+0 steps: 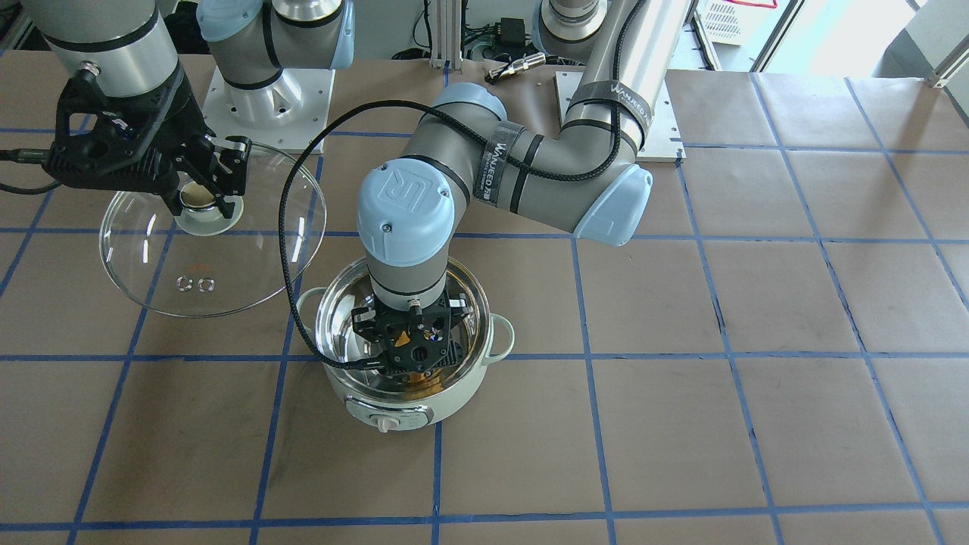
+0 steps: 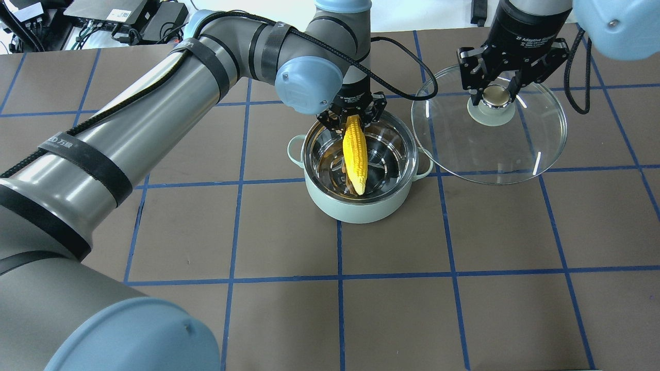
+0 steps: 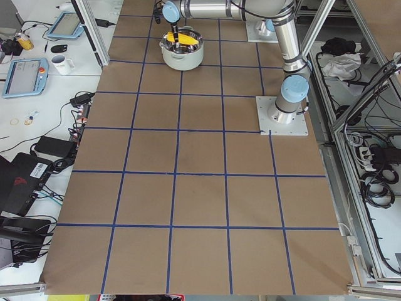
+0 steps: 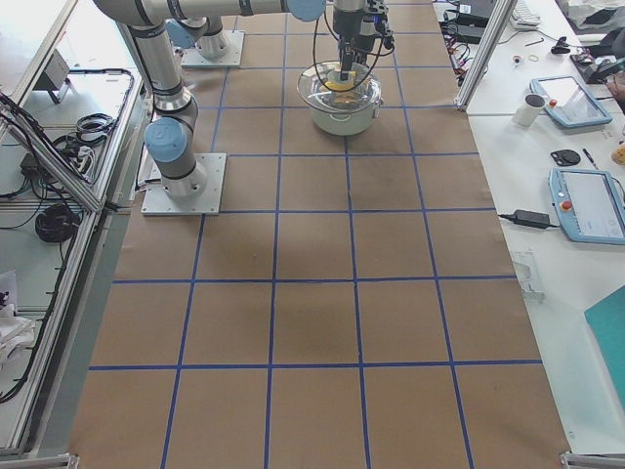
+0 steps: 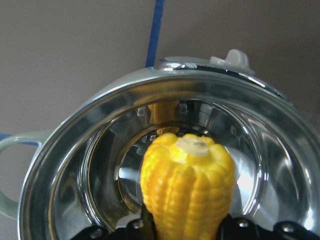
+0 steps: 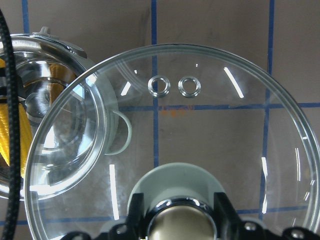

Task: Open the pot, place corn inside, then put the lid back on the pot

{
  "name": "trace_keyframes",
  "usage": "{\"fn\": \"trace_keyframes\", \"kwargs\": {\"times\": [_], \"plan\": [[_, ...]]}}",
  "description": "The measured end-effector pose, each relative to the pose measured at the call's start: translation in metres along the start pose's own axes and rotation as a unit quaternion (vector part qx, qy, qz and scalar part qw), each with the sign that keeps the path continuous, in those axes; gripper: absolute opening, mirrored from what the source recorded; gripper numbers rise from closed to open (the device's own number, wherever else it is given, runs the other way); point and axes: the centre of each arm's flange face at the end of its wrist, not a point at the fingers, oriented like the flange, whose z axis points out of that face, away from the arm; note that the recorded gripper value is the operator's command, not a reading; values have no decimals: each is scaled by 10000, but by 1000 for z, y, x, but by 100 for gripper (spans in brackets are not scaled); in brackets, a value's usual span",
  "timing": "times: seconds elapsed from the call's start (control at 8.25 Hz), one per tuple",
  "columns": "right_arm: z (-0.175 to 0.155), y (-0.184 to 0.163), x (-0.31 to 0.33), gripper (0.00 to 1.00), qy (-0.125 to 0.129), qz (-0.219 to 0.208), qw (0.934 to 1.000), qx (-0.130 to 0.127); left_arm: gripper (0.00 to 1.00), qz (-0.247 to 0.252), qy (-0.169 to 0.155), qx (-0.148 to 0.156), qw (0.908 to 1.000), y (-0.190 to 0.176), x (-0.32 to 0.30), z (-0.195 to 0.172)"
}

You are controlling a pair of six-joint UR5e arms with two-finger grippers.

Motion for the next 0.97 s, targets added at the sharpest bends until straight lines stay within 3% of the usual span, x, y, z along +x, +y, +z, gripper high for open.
{"fn": "trace_keyframes", "kwargs": {"times": [0.12, 0.24, 0.48, 0.61, 0.97], "plan": [[0, -1, 1, 24, -12, 10, 10000, 4, 34, 28, 2, -4, 10000, 4, 3, 0], [0, -1, 2, 24, -18, 22, 10000, 4, 59, 39, 6, -6, 10000, 6, 6, 1], [1, -2, 5, 25, -9, 36, 10000, -7, 93, 43, 42, 57, 10000, 5, 7, -2], [1, -1, 4, 24, -2, 30, 10000, -14, 100, 45, 59, 101, 9999, 5, 8, -4], [0, 0, 2, 24, 21, 12, 10000, -15, 100, 61, 116, 181, 9998, 9, 6, -18]]}}
